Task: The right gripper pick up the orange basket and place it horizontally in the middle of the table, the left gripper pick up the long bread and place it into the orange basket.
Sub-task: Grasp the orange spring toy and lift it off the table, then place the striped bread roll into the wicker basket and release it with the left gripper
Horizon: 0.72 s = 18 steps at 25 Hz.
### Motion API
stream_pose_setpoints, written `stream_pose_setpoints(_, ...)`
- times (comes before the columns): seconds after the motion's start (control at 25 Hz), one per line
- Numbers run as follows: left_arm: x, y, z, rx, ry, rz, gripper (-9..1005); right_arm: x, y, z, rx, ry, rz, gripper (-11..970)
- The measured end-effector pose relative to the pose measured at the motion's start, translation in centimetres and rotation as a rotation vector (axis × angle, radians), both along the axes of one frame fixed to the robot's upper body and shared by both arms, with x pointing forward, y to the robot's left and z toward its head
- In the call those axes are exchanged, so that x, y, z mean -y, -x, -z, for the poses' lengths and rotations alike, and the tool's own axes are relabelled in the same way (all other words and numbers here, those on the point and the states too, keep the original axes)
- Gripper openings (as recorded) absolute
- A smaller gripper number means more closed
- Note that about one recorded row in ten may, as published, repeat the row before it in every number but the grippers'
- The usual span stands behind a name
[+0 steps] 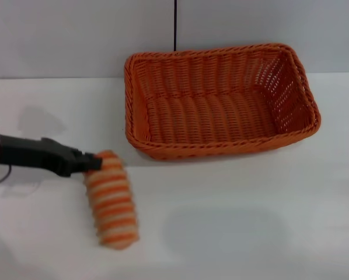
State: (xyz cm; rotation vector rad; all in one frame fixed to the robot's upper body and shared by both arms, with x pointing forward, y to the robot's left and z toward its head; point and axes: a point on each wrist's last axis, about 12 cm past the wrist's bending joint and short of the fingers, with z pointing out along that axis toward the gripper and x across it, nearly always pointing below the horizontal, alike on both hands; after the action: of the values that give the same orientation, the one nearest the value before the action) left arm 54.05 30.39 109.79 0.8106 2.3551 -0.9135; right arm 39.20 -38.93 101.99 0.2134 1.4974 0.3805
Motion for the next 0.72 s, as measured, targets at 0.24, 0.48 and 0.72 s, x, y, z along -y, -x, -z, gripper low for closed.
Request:
stream_pose_setpoints(0.24,-0.9,-0.9,-3.3,0.082,-0.037,-0.027,142,0.1,0.0,-0.3,0.016,0.003,-0.001,666)
stream_pose_setpoints(0.48,-1.0,-1.9,-7.8,0.182,-0.088,-0.034,101,0.3,0.0,-0.5,0.029,0.005,0.001,666)
stream_pose_setpoints(0.72,2.2,-4.1,-12.3,0.268,-0.002,0.016,97,0.0,-0.7,-0.8,0.052,0.003,-0.019,666)
